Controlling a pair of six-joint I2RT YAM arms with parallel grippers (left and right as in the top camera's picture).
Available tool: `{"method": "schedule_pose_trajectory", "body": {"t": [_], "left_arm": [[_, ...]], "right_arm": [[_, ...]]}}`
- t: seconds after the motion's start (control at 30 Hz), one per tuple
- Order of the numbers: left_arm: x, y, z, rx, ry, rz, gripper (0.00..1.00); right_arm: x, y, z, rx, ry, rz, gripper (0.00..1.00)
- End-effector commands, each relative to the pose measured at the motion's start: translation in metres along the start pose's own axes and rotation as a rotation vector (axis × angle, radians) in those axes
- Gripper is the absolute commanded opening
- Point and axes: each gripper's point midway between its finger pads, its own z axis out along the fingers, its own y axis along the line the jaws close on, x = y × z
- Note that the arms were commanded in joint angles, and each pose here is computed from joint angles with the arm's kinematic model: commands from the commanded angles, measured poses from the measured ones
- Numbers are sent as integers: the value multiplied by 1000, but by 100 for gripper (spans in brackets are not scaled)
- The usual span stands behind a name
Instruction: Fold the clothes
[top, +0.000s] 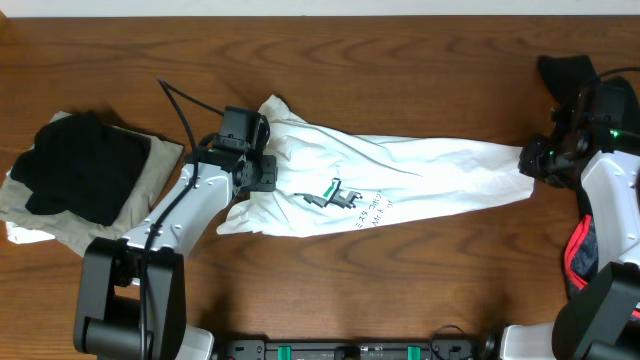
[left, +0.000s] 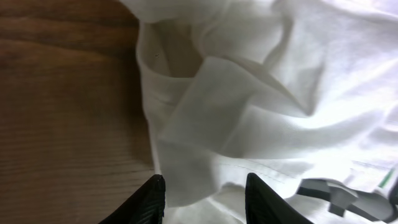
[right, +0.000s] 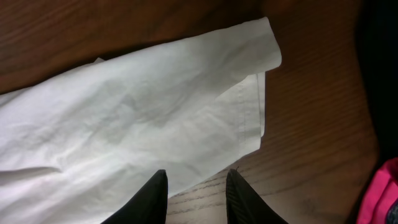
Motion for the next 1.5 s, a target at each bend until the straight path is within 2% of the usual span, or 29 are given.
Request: {"method": "schedule_pose_trajectory", "body": {"t": [0.0,0.3,0.63,0.77,0.9,1.23,1.47], "left_arm": [[3,14,2,-67,3,-49,42],[13,12,25,-53,61,-61,42],[9,10,25,-42,44,-60,40],[8,9,25,-35,43,-61,35],[6,5,24,-14,37,-61,22],[-6,3,20,-10,11,-59,22],[-17,2,10,-6,-37,-56,27]], "right_arm": [[-1,0,-2,8,-9,-19,30],[-1,0,-2,8,-9,-19,30],[-1,0,-2,9,-9,-19,30],[-2,0,-2,9,-10,-19,30],[-1,0,-2,9,-10,-19,29],[-1,0,-2,9,-10,-19,30],[-2,0,-2,9,-14,-19,30]]}}
